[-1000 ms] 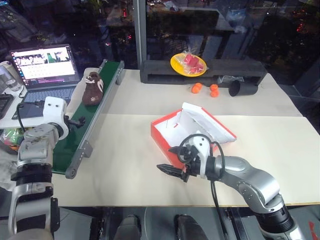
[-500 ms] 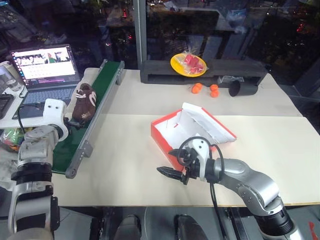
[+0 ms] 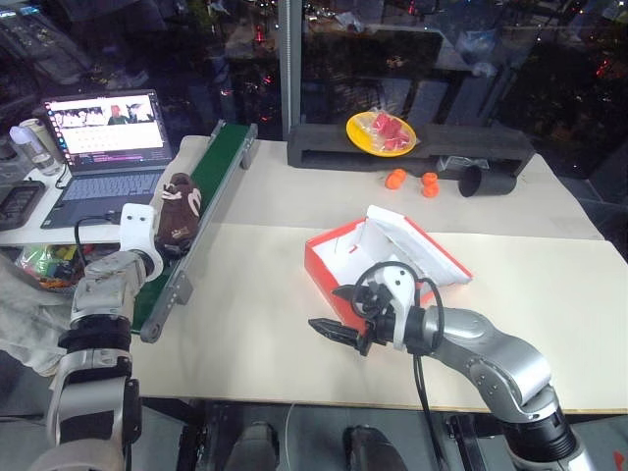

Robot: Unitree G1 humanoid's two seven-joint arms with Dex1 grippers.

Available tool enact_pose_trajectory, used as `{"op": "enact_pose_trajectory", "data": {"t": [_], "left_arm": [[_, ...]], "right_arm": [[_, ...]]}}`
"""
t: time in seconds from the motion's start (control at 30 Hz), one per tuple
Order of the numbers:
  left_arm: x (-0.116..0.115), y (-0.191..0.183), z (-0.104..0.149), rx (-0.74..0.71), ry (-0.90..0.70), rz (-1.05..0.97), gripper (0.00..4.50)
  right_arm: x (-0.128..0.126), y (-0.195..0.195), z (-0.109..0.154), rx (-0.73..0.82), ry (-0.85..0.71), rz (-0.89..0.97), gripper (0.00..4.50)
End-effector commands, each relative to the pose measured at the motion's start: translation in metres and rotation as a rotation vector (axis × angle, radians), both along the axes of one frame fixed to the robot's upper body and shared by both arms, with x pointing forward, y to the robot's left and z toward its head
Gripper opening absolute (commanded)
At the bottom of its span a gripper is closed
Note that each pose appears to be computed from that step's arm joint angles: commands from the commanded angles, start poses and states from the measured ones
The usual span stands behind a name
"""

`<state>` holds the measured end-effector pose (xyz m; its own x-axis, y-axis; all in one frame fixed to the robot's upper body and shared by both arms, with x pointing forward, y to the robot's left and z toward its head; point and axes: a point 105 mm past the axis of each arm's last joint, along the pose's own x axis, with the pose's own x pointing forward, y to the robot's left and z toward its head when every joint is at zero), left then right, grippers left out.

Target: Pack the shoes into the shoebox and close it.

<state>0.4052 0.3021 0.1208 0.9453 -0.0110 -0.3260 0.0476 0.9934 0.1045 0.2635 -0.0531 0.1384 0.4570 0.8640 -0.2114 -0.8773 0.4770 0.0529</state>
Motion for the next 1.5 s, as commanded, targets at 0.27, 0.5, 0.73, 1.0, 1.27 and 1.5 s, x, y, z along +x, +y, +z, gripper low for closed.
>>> {"op": "enact_pose_trajectory", "data": {"t": [0.27,0.5,0.73,1.0,1.27,1.5], "left_arm": [[0.004,-0.004,0.004,0.019,-0.021,-0.002,2.96],[0.009,-0.019,0.077,-0.013,-0.486,0.042,2.96],[0.002,-0.08,0.087,0.007,-0.599,-0.105,2.96],[-0.029,-0.174,0.077,0.027,-0.554,-0.586,2.96],[-0.038,-0.201,0.071,-0.011,-0.535,-0.661,2.96],[-0.043,-0.218,0.07,-0.013,-0.534,-0.73,2.96]], "right_arm": [[-0.001,0.0,0.015,0.037,-0.061,-0.012,4.5],[0.002,0.0,0.014,0.04,-0.056,-0.021,4.5],[0.019,-0.006,0.024,0.064,-0.102,-0.101,4.5],[0.104,-0.04,0.099,0.705,0.194,-0.48,4.5],[0.114,-0.036,0.092,0.733,0.385,-0.458,4.5],[0.116,-0.028,0.103,0.791,0.408,-0.413,4.5]]}}
